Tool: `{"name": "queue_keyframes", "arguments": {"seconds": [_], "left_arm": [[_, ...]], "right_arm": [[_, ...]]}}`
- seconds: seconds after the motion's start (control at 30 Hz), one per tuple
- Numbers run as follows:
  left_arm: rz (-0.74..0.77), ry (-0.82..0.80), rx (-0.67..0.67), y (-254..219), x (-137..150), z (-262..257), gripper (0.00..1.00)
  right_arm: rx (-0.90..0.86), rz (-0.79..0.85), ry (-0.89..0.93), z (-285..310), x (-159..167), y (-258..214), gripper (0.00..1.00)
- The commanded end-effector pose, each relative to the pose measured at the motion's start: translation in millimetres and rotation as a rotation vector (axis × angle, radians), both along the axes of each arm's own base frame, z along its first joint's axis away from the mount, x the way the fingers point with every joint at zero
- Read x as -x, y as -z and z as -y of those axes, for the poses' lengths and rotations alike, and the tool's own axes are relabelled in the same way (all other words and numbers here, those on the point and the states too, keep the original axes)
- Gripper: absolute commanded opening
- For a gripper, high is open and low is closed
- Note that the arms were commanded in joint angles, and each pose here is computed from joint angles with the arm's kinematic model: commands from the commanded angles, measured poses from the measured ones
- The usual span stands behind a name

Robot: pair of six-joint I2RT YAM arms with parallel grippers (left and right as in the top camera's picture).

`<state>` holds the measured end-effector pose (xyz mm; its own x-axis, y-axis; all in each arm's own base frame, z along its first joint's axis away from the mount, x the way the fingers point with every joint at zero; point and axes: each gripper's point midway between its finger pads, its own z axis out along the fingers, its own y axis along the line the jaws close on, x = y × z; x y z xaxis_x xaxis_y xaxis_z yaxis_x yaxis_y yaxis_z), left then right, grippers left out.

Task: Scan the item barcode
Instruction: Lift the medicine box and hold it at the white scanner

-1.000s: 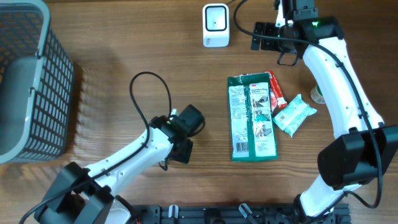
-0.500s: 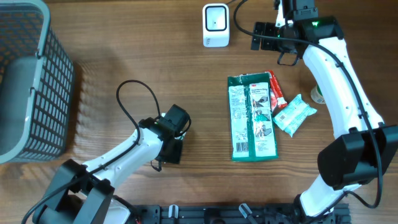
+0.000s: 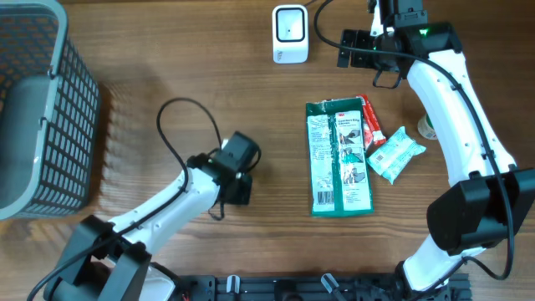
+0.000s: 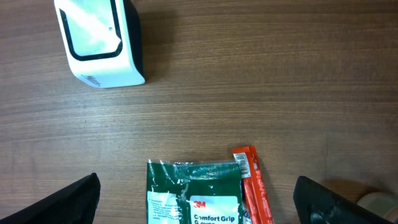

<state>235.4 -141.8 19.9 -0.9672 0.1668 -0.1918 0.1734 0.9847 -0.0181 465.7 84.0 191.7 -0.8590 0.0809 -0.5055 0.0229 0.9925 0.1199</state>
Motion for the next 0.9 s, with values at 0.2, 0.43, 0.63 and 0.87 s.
{"name": "queue_keyframes", "arguments": {"seconds": [0.2,0.43,0.63,0.87], "left_arm": [[0.708,0.072,0.094,-191,-169,20,0.04],[0.985,0.162,0.075,-272,-250,13,0.04],[0.958,0.356,-0.045,-262,-310,36,0.04],[0.975,0.477,-0.232,-202,-361,41,0.04]], "right_arm": [[0.010,0.022,0.010,2,-3,-7,1.00],[0.009,0.023,0.011,2,-3,-7,1.00],[0.009,0.023,0.011,2,-3,-7,1.00],[0.009,0.023,0.011,2,-3,-7,1.00]]}}
